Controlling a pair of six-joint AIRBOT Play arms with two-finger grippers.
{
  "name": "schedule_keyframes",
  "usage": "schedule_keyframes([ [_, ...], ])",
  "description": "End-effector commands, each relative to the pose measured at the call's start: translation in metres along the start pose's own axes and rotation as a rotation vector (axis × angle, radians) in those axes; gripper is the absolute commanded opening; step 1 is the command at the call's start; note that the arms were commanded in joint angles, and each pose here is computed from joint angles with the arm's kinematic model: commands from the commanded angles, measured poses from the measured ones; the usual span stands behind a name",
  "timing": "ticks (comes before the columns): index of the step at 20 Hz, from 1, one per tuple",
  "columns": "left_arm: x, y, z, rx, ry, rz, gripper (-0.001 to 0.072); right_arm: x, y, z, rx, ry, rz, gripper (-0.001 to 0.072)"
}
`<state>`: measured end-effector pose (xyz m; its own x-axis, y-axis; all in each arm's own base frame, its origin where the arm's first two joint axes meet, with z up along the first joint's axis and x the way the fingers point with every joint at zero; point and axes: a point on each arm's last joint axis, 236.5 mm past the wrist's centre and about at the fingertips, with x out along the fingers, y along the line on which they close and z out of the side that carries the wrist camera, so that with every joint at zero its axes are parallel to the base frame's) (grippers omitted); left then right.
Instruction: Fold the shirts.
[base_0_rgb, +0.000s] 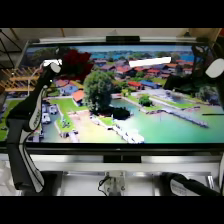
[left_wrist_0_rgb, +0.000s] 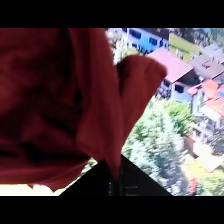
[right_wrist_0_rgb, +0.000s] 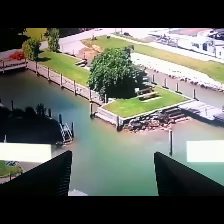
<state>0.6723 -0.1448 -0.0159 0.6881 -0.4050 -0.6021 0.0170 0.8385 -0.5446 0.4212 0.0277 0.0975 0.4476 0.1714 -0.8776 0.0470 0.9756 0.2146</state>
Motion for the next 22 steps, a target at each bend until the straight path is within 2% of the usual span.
schedule_keyframes([
  [1,-0.050,-0.059,0.044,0.178,-0.113,-0.074,0.0032,0.000,-0.004,0.006,-0.064,-0.024,-0.019,0.0628],
  [4,-0.183,-0.184,0.092,0.479,-0.307,-0.196,0.0031,-0.020,-0.012,0.006,-0.159,-0.027,-0.067,0.0628],
  [6,-0.298,-0.268,0.097,0.597,-0.444,-0.302,0.0031,-0.065,-0.024,0.023,-0.200,-0.116,-0.158,0.0629],
  [9,-0.441,-0.354,0.063,0.704,-0.589,-0.463,0.0031,-0.167,-0.028,0.046,-0.233,-0.347,-0.267,0.0628],
  [11,-0.488,-0.384,0.022,0.729,-0.585,-0.571,0.0031,-0.230,-0.018,0.042,-0.239,-0.493,-0.274,0.0628],
  [13,-0.487,-0.402,-0.024,0.712,-0.482,-0.659,0.0031,-0.275,-0.011,0.026,-0.242,-0.590,-0.273,0.0628],
  [16,-0.421,-0.415,-0.106,0.685,-0.228,-0.711,0.0032,-0.310,-0.008,-0.007,-0.230,-0.628,-0.270,0.0628],
  [20,-0.291,-0.380,-0.232,0.643,0.161,-0.608,0.0032,-0.292,-0.014,-0.045,-0.143,-0.475,-0.250,0.0628],
  [22,-0.241,-0.352,-0.272,0.616,0.289,-0.533,0.0033,-0.264,-0.011,-0.056,-0.127,-0.389,-0.213,0.0628],
])
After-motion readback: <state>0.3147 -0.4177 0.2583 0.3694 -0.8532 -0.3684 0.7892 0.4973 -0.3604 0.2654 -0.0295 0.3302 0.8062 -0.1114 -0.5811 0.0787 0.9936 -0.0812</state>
